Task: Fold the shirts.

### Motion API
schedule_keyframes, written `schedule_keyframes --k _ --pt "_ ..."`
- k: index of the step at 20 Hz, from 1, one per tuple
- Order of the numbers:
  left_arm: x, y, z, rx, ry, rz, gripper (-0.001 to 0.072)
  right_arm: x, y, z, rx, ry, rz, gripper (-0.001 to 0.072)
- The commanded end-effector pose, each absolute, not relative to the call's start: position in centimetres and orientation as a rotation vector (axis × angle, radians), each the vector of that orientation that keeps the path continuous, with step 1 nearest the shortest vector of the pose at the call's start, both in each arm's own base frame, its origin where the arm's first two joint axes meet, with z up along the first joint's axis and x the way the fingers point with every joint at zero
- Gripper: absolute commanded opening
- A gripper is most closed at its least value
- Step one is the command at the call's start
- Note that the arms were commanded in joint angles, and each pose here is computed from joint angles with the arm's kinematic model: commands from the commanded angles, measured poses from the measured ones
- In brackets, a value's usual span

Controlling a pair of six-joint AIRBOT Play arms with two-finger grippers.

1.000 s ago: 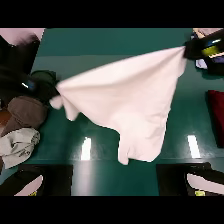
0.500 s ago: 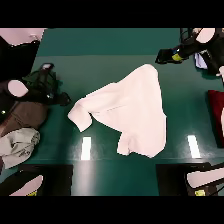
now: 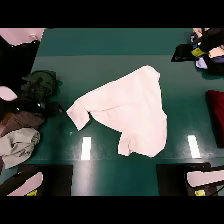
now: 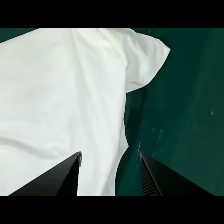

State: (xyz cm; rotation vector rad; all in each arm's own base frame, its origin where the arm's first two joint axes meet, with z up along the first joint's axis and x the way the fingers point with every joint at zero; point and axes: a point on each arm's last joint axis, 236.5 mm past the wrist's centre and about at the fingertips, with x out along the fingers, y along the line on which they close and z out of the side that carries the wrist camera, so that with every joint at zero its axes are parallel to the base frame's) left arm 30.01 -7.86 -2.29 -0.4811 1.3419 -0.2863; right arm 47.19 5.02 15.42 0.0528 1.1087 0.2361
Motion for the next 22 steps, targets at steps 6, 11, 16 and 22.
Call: schedule_keyframes --k 6,11,16,22 --pt "24.1 -12.1 -8.3 -0.787 1.441 -0.312 0.0527 45.2 5.5 18.0 0.054 1.085 0.266 0.0424" --pt "25.5 -12.7 -8.7 -0.752 1.385 -0.292 0.0528 45.0 5.5 17.9 0.053 1.096 0.267 0.0424" --pt "27.3 -14.8 -9.1 -0.743 1.311 -0.215 0.0525 44.6 5.5 17.7 0.051 1.117 0.27 0.0424" --pt "27.4 -14.9 -9.1 -0.742 1.306 -0.214 0.0112 44.0 5.4 17.5 0.049 1.141 0.273 0.0424"
